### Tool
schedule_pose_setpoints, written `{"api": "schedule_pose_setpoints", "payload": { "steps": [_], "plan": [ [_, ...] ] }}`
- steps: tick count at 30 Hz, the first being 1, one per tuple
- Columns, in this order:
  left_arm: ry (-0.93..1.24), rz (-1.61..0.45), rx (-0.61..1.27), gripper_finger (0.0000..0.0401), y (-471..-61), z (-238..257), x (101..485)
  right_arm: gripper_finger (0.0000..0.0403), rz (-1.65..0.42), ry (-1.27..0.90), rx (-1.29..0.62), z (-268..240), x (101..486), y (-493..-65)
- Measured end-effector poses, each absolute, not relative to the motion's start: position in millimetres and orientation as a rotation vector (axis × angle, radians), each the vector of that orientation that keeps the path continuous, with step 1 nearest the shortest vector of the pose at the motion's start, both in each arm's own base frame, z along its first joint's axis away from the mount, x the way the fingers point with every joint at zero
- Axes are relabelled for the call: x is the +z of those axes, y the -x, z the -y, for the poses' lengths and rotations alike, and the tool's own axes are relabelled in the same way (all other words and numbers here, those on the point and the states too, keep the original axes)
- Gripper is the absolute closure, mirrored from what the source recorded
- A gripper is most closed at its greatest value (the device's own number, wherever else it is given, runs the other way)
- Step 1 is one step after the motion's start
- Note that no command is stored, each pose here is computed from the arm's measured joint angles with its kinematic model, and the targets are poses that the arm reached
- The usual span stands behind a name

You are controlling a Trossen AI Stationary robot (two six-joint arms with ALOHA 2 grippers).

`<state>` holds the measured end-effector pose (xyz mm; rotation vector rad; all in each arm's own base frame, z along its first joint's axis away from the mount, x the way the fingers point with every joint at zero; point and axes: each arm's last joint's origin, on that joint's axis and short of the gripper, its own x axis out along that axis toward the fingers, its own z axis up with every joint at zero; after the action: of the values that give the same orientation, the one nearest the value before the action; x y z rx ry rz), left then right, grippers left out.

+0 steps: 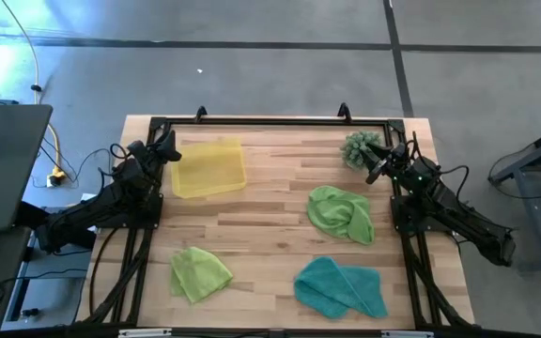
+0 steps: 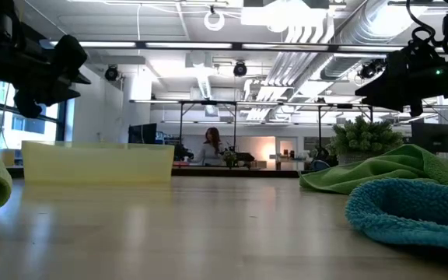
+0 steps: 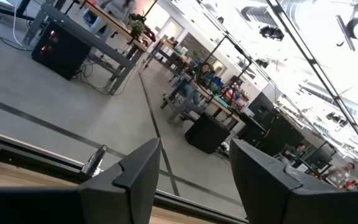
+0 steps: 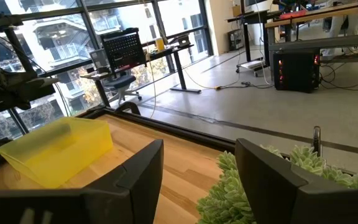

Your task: Roll microfiber towels into tight, uniform cylinder then place into a basket

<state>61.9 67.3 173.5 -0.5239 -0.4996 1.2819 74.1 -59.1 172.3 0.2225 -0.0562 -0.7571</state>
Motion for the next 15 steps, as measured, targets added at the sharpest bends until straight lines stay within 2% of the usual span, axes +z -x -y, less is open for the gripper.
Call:
{"api": "schedule_pose_setpoints", "payload": {
  "steps": [15],
  "plan": [
    [0.519,0.508,1.324,0.0217,-60.8,-67.5,173.1,0.0210,0.056,-0.223,-0.757,59.1,172.2,-74.1]
  ]
}}
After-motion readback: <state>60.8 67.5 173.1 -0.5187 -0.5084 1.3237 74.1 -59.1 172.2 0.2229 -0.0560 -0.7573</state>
